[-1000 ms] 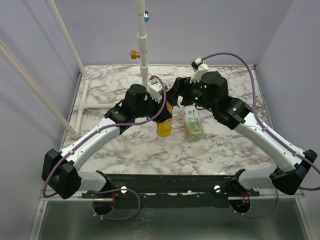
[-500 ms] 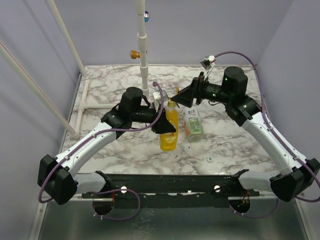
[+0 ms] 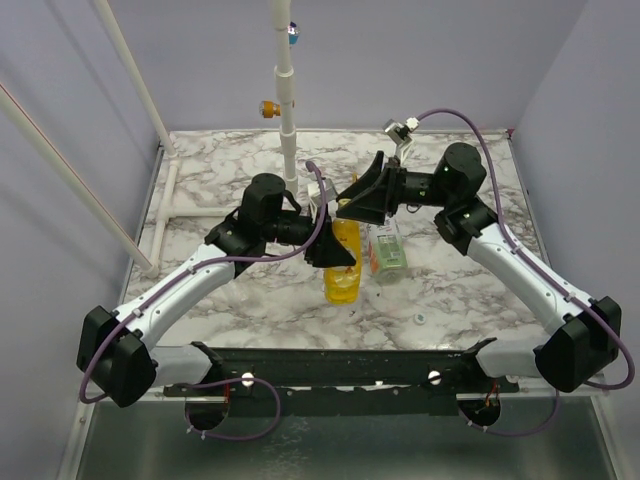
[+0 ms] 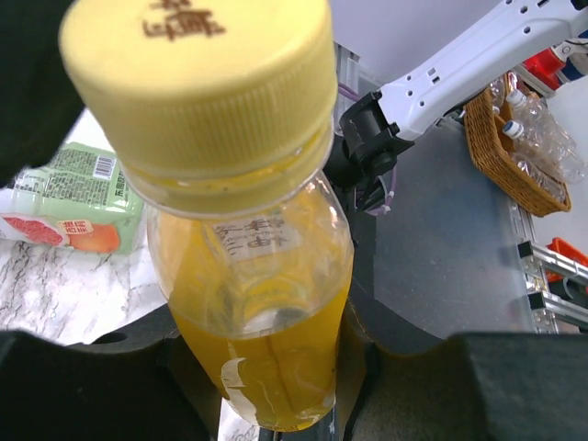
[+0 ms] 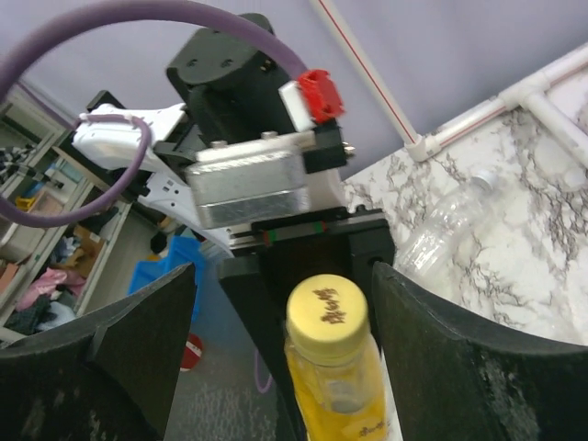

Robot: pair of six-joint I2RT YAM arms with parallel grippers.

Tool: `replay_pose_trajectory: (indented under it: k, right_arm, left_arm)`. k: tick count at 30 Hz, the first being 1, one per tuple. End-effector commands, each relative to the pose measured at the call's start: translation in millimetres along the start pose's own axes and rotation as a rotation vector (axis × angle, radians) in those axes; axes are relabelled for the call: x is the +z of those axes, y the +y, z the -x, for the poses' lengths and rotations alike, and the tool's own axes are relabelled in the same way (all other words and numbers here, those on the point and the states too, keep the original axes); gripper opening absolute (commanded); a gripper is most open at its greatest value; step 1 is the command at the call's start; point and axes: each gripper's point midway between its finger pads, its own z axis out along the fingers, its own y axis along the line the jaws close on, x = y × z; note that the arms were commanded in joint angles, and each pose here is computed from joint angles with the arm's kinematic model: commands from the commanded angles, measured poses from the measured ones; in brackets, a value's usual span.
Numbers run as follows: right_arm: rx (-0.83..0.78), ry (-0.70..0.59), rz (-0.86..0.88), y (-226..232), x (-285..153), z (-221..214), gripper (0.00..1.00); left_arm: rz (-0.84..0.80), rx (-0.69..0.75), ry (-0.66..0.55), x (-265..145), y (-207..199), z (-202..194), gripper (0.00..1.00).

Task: Screw on the bottle caps
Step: Screw the bottle cap onto the plastic bottle.

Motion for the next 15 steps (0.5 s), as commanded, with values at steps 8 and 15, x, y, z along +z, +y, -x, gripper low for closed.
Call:
replay_pose_trajectory:
  k: [8, 15]
  right_arm:
    - [-0.036, 0.004, 0.092, 26.2, -5.1, 1.3, 0.79]
    - [-0.05, -0.003, 0.049, 27.6, -9.1, 2.6, 0.79]
  left_arm:
    - [0.02, -0.025, -0.02, 6.0, 14.2, -1.1, 0.0]
    - [0.063, -0.075, -0.037, -4.3, 29.5, -2.6, 0.0]
